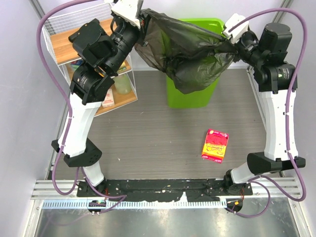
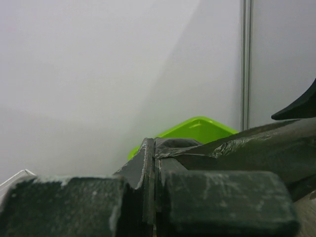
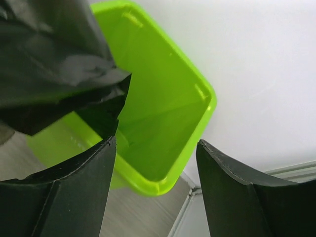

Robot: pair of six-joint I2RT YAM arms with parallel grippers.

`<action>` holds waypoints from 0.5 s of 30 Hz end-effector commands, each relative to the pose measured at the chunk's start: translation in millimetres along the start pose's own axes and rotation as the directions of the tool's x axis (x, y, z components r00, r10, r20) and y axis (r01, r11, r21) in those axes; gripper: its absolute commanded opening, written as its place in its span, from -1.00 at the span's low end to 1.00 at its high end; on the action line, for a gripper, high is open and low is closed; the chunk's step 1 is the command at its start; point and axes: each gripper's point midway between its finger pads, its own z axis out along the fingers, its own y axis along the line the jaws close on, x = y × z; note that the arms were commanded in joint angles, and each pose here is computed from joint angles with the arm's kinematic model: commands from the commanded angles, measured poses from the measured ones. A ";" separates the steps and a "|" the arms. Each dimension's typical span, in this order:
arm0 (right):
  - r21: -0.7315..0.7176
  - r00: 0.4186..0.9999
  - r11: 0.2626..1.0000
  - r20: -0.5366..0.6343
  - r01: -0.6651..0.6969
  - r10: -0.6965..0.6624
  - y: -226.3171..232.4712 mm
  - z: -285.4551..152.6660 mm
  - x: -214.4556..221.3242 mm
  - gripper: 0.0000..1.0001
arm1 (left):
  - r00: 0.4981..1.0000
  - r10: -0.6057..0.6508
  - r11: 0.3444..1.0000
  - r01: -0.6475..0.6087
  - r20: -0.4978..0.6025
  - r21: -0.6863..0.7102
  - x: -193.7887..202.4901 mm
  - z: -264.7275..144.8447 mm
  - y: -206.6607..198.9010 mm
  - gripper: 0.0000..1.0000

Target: Put the trash bags into the trash bin

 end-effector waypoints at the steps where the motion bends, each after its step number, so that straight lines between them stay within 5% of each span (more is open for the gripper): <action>1: -0.152 0.984 0.988 -0.168 0.025 -0.051 32.9 14.3 59.5 0.41 | 0.996 0.006 0.999 -0.001 0.093 -0.048 -37.0 -15.1 18.2 -1.00; 15: -0.325 0.958 0.945 -0.262 0.026 -0.116 50.3 52.6 106.4 0.43 | 0.998 0.015 0.999 -0.012 0.066 -0.042 -29.1 -14.2 16.5 -1.00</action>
